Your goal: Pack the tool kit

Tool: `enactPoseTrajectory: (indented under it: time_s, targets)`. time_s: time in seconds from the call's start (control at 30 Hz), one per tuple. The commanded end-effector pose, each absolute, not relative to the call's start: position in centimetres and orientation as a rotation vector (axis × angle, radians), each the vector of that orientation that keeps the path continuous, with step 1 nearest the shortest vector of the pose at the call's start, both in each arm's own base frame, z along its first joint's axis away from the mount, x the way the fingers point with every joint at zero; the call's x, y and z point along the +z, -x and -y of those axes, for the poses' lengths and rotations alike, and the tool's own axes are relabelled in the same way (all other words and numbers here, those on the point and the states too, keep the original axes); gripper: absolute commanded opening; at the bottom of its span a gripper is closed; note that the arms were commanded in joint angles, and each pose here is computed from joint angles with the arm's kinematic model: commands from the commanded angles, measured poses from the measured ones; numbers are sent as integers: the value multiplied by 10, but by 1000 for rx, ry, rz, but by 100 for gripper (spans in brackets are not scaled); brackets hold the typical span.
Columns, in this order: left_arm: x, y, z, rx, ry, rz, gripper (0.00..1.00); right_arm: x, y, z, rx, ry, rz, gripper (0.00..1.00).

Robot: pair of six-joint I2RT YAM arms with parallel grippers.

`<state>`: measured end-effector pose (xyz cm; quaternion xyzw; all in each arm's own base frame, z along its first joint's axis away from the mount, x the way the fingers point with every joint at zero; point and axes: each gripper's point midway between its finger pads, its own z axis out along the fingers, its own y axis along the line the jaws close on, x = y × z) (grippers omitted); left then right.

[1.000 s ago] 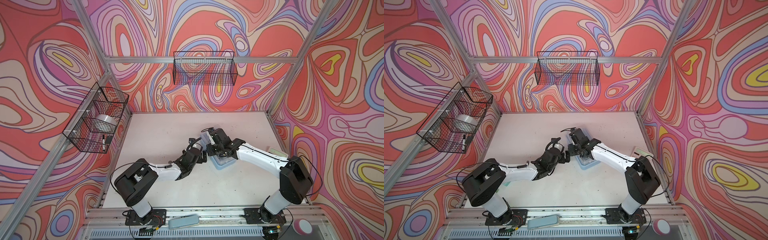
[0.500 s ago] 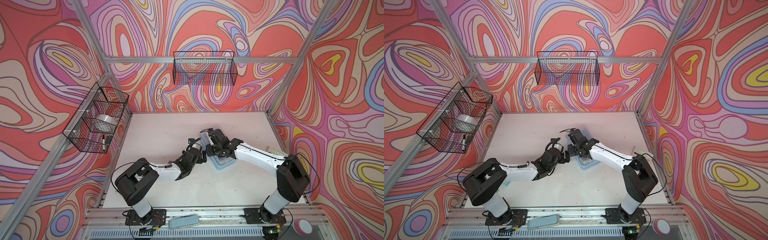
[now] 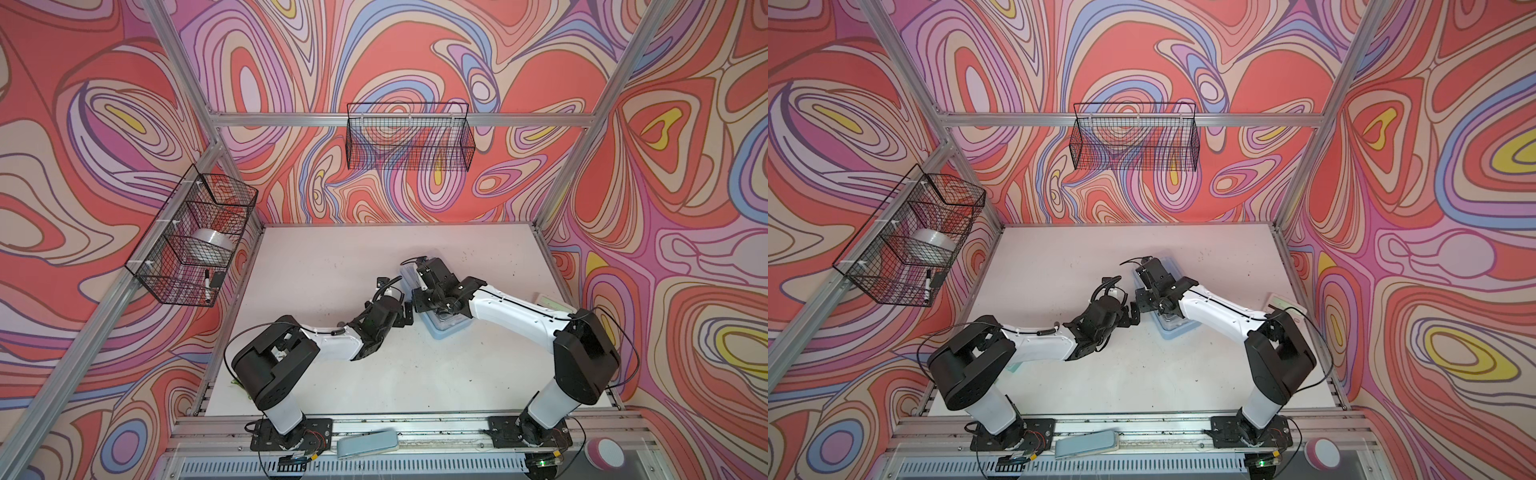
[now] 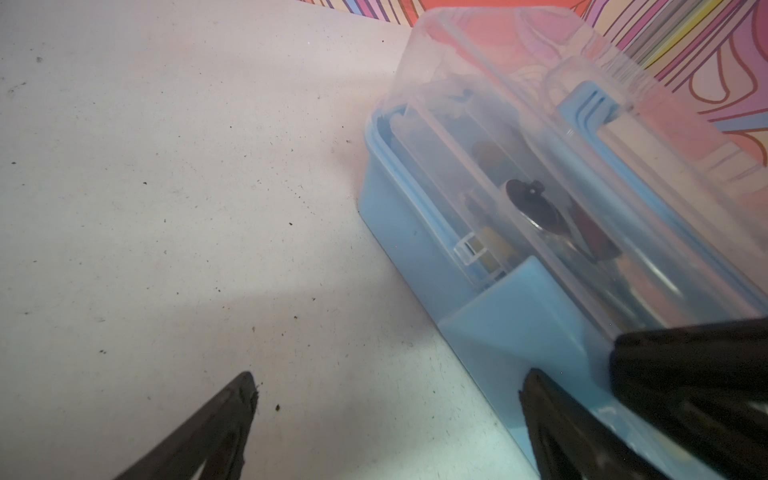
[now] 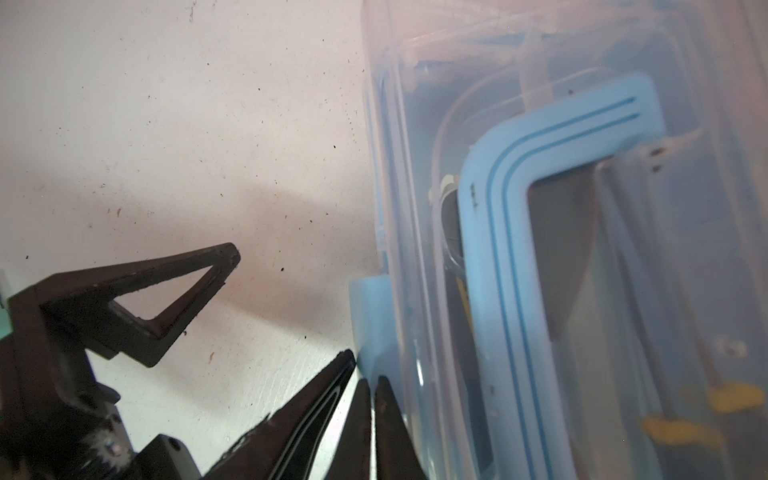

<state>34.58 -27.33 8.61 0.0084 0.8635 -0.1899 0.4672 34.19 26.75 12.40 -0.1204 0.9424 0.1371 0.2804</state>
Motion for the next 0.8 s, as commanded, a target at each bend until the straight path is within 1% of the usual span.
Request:
enactPoseTrajectory:
  time_s: [0.0, 0.27, 0.77]
  targets:
    - [88, -350, 277, -501, 6, -2101, 100, 129, -345, -261, 315, 293, -2522, 5]
    - [89, -352, 276, -506, 14, -2099, 100, 123, -347, -254, 251, 278, -2540, 5]
    - [88, -353, 277, -519, 20, -2099, 100, 118, -347, -256, 250, 276, -2559, 4]
